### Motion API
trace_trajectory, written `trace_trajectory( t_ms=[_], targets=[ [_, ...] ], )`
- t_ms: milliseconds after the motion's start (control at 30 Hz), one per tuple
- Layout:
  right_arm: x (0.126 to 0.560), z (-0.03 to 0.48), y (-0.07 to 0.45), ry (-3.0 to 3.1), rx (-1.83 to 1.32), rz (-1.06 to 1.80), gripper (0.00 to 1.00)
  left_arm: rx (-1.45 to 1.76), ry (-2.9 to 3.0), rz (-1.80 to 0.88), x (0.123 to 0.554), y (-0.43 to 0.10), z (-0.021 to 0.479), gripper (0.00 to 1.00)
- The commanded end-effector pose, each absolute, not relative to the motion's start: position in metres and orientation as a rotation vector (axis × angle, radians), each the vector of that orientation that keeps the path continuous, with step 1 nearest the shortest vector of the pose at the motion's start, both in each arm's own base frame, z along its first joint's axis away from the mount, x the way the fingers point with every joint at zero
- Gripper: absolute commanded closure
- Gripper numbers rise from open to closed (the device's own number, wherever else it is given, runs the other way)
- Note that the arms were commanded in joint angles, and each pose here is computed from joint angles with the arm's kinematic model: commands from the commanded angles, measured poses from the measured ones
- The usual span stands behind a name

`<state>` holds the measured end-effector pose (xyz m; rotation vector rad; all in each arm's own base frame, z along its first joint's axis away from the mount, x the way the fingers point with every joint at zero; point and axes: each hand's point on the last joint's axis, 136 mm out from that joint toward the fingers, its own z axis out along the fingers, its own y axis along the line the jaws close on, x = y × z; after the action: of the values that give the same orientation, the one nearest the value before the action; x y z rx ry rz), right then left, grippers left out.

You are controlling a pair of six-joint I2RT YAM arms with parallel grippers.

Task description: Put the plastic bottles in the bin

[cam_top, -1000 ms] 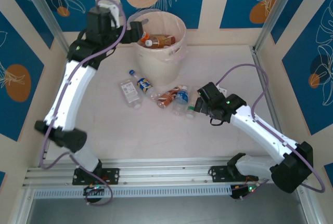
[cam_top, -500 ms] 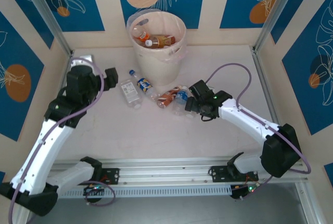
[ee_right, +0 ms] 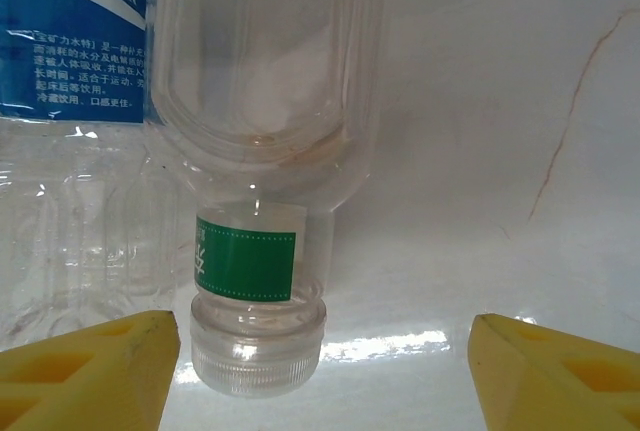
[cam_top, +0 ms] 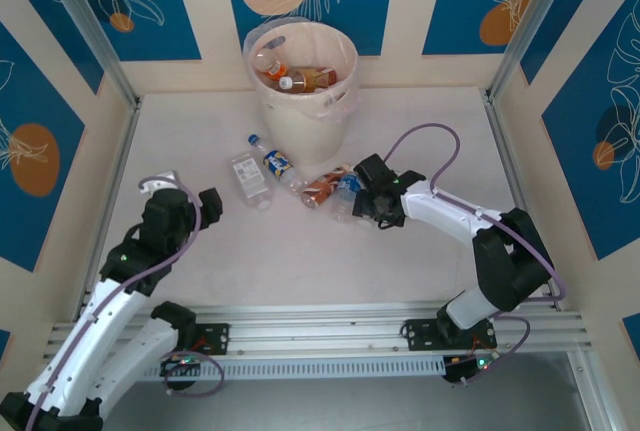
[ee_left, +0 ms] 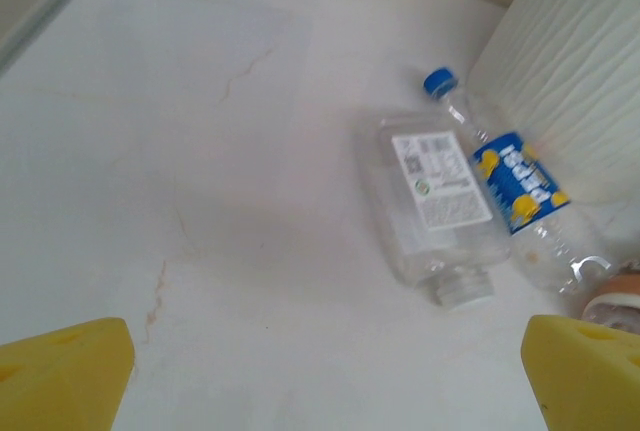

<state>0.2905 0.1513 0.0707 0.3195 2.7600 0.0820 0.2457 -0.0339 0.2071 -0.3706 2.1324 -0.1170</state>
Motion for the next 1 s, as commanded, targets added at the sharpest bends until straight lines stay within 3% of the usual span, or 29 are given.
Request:
trace_trajectory(
  t_ms=[0,167,967],
  targets=[
    [0.292,0.066,0.153,2.770,0.313,0.100,0.24,-0.404,2.145,-0.146,0.245,-0.037,0.184,0.00],
    [0.293,0.059,0.150,2.781,0.311,0.098,0.25,-0.408,2.169,-0.154,0.246,-0.040,0.160,0.01],
    [0.310,0.030,0.155,2.818,0.289,0.180,0.34,-0.418,2.184,-0.120,0.252,-0.039,0.153,0.00]
  ],
)
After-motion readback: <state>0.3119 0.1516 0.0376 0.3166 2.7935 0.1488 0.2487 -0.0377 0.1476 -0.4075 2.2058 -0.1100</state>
